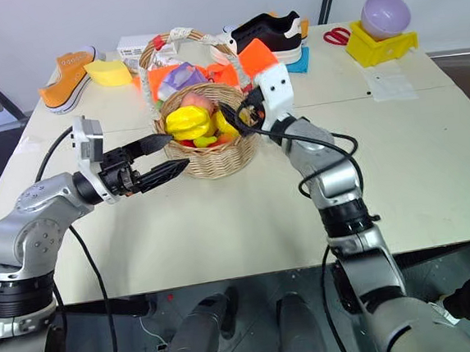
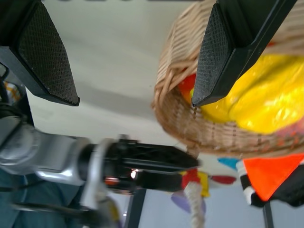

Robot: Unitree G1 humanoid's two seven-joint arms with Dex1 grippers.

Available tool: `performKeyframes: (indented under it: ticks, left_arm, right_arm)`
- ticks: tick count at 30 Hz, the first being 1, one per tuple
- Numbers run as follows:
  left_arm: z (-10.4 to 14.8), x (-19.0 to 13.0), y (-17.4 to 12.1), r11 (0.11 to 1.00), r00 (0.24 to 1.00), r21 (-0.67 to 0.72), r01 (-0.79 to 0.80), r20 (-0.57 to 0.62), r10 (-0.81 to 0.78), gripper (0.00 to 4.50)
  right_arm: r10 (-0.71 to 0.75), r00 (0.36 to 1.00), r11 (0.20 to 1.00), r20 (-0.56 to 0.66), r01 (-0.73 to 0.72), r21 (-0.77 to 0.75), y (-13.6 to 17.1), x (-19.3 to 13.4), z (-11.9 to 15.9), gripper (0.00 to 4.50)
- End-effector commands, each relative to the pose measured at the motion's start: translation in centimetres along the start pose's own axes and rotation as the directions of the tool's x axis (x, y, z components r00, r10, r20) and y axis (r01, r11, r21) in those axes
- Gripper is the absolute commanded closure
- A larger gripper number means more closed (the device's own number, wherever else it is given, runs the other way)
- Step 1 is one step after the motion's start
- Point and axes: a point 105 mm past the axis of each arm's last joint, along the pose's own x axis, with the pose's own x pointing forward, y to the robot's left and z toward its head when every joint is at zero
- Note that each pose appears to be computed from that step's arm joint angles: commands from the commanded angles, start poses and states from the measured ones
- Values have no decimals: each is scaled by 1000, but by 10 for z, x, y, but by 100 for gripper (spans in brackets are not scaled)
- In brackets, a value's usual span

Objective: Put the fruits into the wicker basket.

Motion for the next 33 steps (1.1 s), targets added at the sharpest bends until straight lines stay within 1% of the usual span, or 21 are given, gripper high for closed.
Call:
performKeyframes:
  ticks: [1,5,7,9,12,15,18,19,21,23,24,28,30,31,33]
  left_arm:
    - [11,1,-8,999,999,51,10,45,-12,43]
    - [12,1,-7,998,999,58,-6,52,3,43]
    - [14,2,-6,997,998,74,-16,58,12,43]
    - [17,5,-4,995,997,97,-30,69,24,43]
    - [21,12,-1,988,997,145,-43,77,32,43]
    - [23,15,0,988,995,151,-42,93,29,43]
    - [28,24,4,983,991,173,-59,132,36,43]
    - [29,26,5,982,989,178,-65,141,40,43]
    - [30,32,4,983,987,175,-58,160,30,43]
    - [28,38,1,984,987,172,-37,158,10,43]
    - [27,40,0,984,988,173,-30,154,3,43]
    - [25,44,-2,985,989,172,-15,148,-11,43]
    - [25,46,-3,986,989,168,-9,149,-16,43]
    - [25,47,-3,986,989,168,-5,149,-20,43]
    - [25,48,-4,986,989,169,3,146,-28,43]
  right_arm:
    - [-50,997,999,65,50,-3,-12,4,12,140]
    - [-48,995,999,82,48,10,-13,4,13,355]
    - [-54,994,998,95,56,-9,-15,1,17,446]
    - [-84,989,996,119,88,-31,-24,-7,24,446]
    - [-219,961,969,170,235,-79,-62,-39,40,446]
    - [-307,932,940,190,328,-92,-85,-66,45,446]
    - [-509,845,834,165,532,-149,-138,-124,41,446]
    - [-548,821,806,159,569,-160,-148,-136,40,446]
    - [-653,746,726,129,665,-173,-173,-163,35,446]
    - [-719,688,668,103,724,-175,-189,-181,29,446]
    - [-737,669,648,95,740,-179,-194,-186,26,446]
    - [-784,616,599,72,783,-170,-205,-200,17,446]
    - [-787,613,598,67,786,-156,-205,-202,14,350]
    - [-786,615,602,67,785,-146,-204,-203,14,312]
    - [-786,614,600,72,786,-150,-202,-204,15,214]
